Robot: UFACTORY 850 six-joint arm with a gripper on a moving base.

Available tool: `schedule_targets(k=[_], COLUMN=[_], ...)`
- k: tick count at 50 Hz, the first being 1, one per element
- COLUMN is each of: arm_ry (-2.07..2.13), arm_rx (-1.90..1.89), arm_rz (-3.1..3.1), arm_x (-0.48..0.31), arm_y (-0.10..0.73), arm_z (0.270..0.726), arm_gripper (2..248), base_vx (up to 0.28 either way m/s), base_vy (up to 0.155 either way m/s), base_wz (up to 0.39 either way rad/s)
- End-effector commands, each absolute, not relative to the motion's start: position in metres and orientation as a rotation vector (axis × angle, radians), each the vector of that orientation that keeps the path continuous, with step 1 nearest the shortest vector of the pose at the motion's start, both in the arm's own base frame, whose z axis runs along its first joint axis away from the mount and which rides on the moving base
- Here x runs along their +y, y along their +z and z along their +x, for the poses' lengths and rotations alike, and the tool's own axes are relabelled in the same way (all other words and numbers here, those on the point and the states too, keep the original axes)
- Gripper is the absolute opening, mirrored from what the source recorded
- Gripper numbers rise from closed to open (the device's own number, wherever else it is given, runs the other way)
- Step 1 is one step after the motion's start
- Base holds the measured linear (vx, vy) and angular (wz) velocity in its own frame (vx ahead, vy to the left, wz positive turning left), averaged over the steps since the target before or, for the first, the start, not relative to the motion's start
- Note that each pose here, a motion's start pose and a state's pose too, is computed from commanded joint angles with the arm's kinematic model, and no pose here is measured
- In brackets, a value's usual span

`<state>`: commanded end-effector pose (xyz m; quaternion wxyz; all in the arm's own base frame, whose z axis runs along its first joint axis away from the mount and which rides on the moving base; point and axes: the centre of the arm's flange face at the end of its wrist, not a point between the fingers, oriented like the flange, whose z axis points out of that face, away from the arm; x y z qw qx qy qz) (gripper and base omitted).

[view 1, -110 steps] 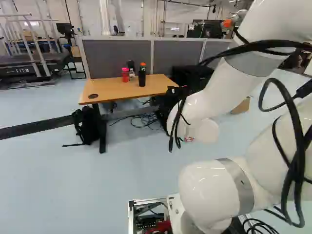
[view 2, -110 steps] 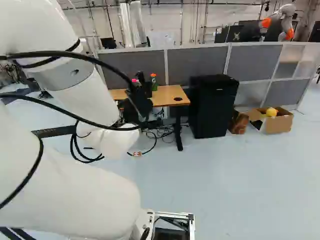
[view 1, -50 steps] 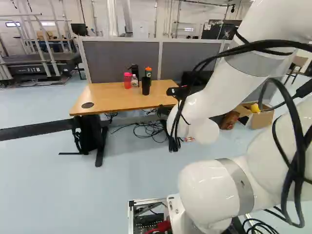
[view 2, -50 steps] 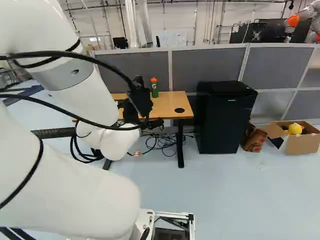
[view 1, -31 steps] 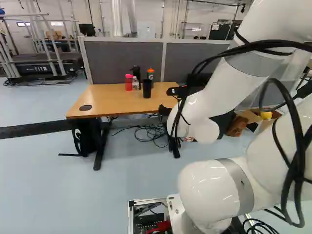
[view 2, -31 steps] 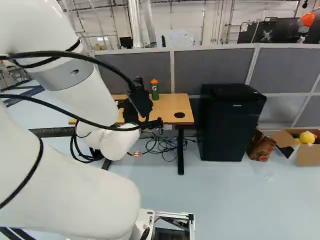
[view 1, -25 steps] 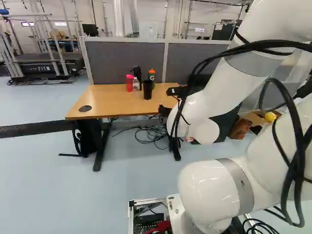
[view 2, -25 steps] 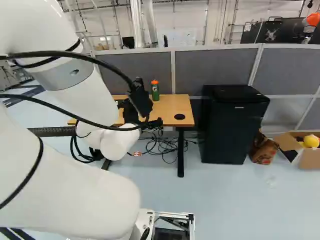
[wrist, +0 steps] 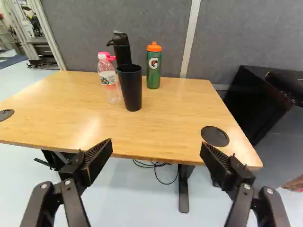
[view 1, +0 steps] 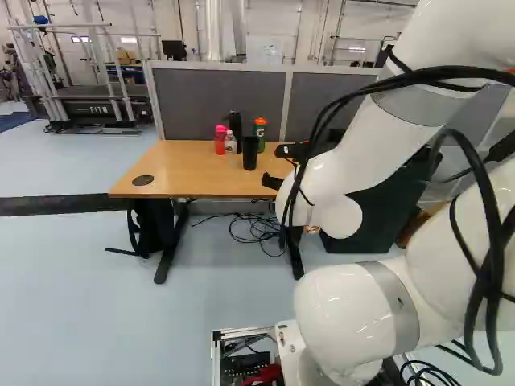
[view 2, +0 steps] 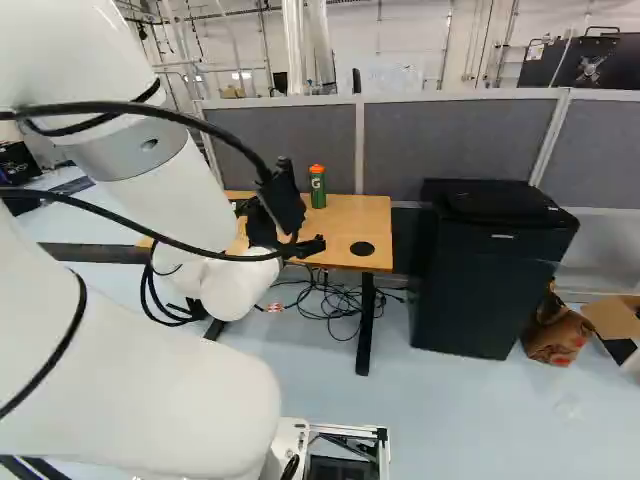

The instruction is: Pick up the green bottle from the table

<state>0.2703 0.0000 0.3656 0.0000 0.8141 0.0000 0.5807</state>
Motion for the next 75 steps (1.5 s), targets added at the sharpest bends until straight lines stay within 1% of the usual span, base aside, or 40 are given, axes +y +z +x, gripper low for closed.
schedule_targets(k=[27,44,53,75], arm_ry=[1.824,1.824,1.813,1.788], arm_rx=[0.000,0.000,-0.013,-0.051], arm_rz=[2.558,2.558,2.558,2.555], arm_x=[0.000,0.000,-0.003,-0.013], arm_y=[0.366,0.366,0.367,0.371], arm_z=[0.270,0.270,0.283,0.323], arm_gripper=[247,247,247,247], base_vx=[0.127,0.142,0.113,0.000], base_vy=[-0.109,-0.161,-0.048,0.000], base_wz=[0.259,0.051,-0.009,0.000])
